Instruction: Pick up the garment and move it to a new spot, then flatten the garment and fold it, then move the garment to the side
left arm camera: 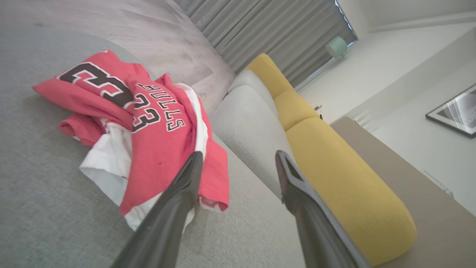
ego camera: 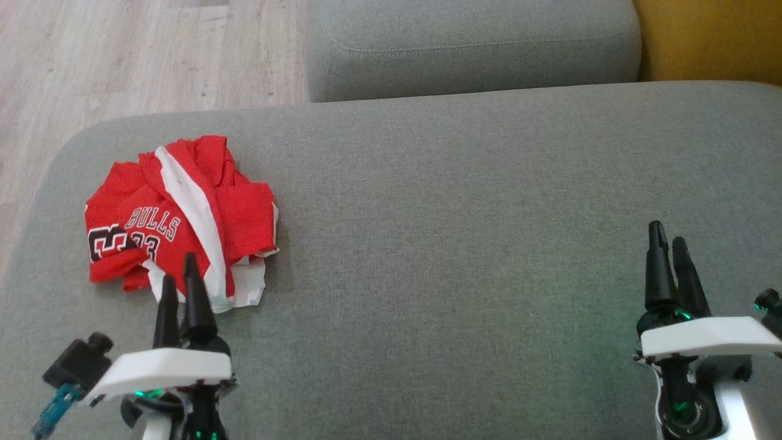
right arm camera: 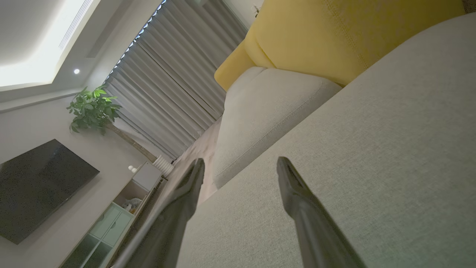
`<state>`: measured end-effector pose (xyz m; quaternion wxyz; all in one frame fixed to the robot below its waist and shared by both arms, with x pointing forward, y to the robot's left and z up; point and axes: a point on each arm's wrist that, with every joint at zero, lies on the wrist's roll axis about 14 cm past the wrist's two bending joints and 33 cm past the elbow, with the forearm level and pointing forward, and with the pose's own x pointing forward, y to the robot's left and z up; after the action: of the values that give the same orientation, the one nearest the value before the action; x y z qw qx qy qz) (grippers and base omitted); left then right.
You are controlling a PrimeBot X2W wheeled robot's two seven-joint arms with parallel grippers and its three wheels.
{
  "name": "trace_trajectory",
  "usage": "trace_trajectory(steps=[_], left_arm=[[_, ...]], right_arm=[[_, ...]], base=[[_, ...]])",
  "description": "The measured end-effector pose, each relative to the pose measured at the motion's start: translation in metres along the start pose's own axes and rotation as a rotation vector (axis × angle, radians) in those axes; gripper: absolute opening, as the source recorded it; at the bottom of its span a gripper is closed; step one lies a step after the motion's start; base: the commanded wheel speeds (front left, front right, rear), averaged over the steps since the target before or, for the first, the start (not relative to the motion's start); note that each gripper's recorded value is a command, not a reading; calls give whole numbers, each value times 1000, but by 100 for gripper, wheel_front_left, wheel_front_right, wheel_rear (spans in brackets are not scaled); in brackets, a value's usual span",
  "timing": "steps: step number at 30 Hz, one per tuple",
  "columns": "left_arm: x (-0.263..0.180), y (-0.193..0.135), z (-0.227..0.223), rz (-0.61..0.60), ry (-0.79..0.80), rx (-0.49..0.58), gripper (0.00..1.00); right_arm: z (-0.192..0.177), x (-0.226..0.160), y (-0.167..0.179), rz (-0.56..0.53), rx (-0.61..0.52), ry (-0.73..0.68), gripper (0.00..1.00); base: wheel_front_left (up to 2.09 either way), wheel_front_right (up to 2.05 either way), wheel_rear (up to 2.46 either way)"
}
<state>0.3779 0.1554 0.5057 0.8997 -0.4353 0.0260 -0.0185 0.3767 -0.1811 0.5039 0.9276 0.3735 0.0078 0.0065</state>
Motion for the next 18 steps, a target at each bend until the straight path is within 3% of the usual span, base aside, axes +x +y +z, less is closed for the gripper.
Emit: trace_trajectory(steps=[18], left_arm=[[1, -32, -30, -133, 72, 402, 100]], right_arm=[[-3, 2, 23, 83, -320, -10, 100]], base=[[0, 0, 0]])
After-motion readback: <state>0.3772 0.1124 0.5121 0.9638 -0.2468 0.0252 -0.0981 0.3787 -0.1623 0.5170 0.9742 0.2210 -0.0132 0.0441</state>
